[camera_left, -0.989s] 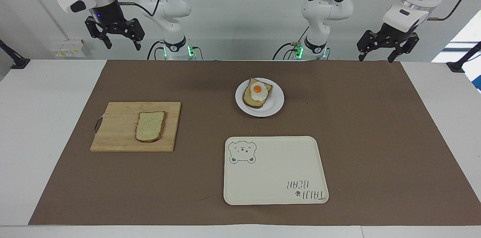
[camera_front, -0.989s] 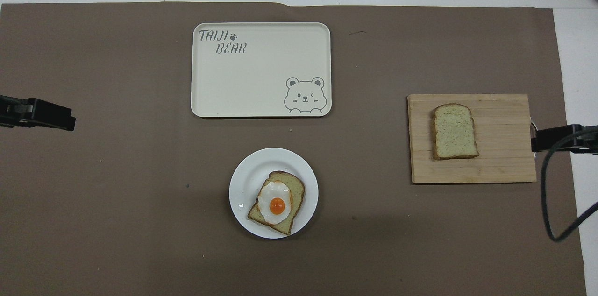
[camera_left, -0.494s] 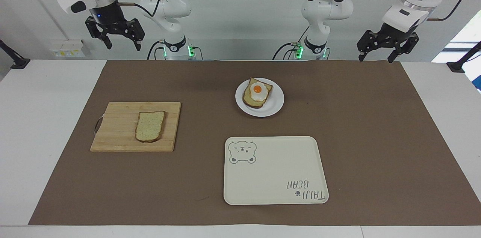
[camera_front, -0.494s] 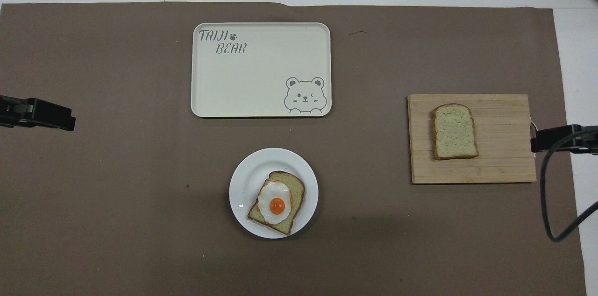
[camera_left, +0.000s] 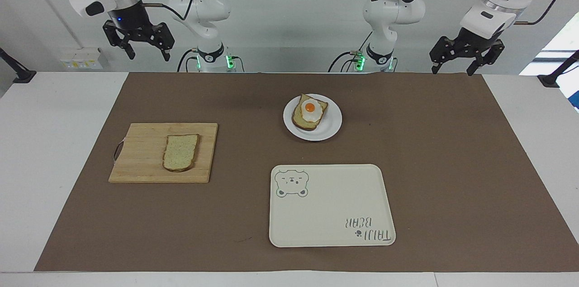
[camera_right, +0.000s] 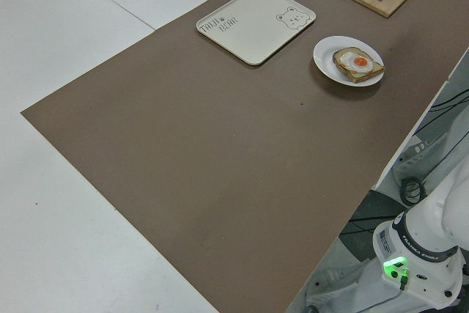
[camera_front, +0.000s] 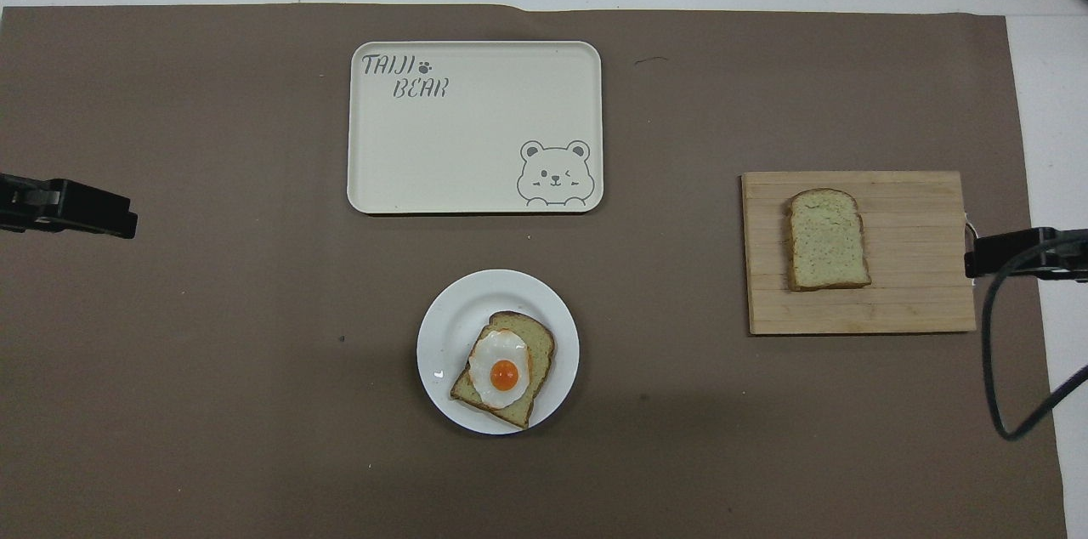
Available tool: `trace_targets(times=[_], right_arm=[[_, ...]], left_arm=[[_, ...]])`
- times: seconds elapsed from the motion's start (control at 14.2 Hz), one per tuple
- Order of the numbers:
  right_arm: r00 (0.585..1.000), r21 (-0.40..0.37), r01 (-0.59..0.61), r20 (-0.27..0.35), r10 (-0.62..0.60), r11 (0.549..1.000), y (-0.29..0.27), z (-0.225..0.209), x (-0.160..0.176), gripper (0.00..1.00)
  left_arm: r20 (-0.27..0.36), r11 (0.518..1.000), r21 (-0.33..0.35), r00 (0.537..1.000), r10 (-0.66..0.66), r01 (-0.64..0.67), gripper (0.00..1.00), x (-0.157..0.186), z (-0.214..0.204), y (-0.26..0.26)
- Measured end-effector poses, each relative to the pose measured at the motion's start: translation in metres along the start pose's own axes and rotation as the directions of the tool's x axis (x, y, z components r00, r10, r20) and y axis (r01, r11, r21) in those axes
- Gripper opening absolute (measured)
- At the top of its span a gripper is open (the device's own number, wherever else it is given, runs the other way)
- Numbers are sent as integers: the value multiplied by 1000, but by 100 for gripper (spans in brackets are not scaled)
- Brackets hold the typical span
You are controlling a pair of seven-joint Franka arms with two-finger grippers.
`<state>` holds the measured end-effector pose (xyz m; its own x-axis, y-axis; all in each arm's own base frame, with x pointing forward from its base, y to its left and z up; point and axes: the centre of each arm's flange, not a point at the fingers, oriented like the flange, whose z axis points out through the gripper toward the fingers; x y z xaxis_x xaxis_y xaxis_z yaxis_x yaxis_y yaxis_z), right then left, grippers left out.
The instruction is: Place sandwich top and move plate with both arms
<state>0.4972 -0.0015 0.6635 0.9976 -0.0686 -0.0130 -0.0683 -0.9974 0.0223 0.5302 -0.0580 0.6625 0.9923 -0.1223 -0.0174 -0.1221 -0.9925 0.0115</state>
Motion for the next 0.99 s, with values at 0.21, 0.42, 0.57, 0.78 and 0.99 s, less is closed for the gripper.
trace_targets(times=[0.21,0.42,0.57,0.78,0.99], right_arm=[[1000,0,0,1,0,1000,0,1,0,100],[1000,0,0,3,0,1000,0,2,0,100],[1000,0,0,6,0,1000,0,3,0,100],[1000,-1,2,12,-2,1000,-1,6,0,100],[1000,-1,3,12,-3,1000,-1,6,0,100]], left_arm=[[0,1000,0,1000,0,0,100,0,0,0],[0,1000,0,1000,0,0,100,0,0,0],[0,1000,0,1000,0,0,100,0,0,0],[0,1000,0,1000,0,0,100,0,0,0],[0,1000,0,1000,0,0,100,0,0,0]])
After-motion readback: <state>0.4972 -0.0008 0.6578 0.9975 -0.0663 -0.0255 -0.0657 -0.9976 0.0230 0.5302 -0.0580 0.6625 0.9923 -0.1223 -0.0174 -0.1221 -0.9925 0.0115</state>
